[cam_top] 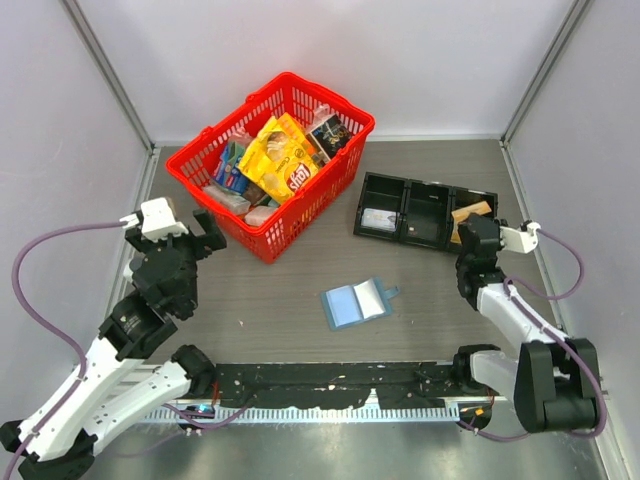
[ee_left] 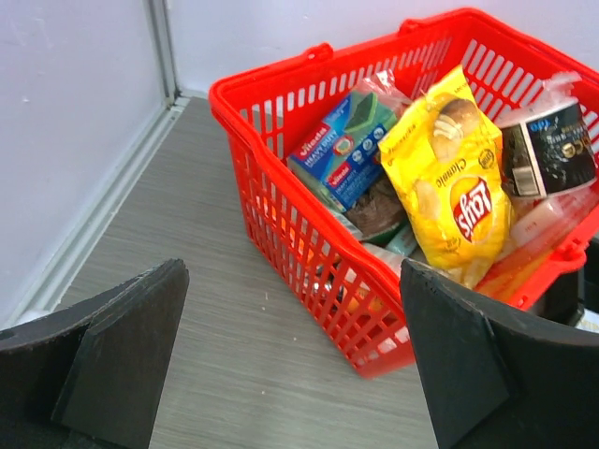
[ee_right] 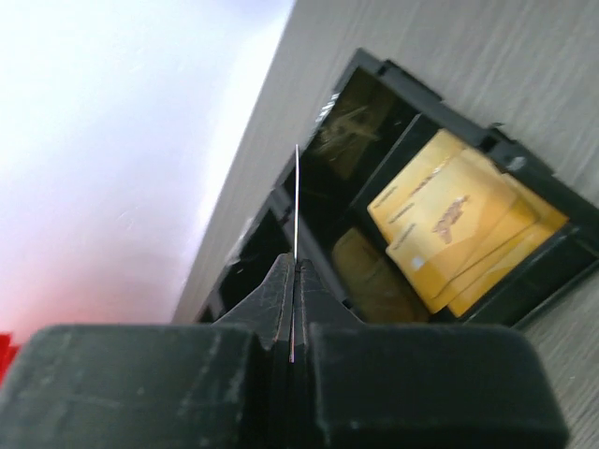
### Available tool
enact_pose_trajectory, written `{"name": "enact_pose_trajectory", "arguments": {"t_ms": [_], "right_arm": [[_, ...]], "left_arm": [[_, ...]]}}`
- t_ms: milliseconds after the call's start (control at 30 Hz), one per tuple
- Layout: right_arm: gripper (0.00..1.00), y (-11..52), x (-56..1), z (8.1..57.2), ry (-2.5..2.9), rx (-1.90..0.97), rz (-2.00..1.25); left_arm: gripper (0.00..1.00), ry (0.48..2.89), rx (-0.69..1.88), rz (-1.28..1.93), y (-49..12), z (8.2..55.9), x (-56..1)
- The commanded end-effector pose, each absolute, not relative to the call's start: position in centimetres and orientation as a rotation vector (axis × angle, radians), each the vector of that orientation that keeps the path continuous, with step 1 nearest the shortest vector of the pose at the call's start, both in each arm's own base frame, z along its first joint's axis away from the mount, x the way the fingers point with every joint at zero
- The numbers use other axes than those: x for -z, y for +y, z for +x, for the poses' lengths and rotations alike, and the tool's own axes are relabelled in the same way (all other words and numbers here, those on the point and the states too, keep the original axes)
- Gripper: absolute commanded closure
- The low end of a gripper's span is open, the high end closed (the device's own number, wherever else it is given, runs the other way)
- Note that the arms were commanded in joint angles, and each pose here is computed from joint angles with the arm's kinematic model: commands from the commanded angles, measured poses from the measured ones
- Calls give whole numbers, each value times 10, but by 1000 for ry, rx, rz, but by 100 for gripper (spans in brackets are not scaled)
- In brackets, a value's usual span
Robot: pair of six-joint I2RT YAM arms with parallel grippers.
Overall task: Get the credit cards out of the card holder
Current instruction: Place the credit card in the storage box.
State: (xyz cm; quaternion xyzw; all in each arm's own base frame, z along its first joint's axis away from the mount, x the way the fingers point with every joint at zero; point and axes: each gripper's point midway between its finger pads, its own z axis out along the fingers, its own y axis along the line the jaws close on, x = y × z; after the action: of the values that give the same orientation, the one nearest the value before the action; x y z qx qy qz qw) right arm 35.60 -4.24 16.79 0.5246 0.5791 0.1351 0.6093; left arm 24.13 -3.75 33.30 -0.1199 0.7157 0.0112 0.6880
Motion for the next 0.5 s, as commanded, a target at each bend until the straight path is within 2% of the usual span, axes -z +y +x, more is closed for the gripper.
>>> {"name": "enact_pose_trajectory", "arguments": {"t_ms": [0,367,433,467], "right_arm": [[99,-78,-169,355,1122,-199,1333],[99,-82,-106,378,1145,-163,1460],[93,-76,-102,385,1175,-184,1453],[83,-74,-101,386,1187,-189,1445]], "left_arm": [[0,1485,-44,-388,-22,242,-356],[0,1498,-53,-398,-20,247,-352],[0,1497,-48,-405,-18,247,-352],[0,1497,-49,-409,-17,248,-351]]}}
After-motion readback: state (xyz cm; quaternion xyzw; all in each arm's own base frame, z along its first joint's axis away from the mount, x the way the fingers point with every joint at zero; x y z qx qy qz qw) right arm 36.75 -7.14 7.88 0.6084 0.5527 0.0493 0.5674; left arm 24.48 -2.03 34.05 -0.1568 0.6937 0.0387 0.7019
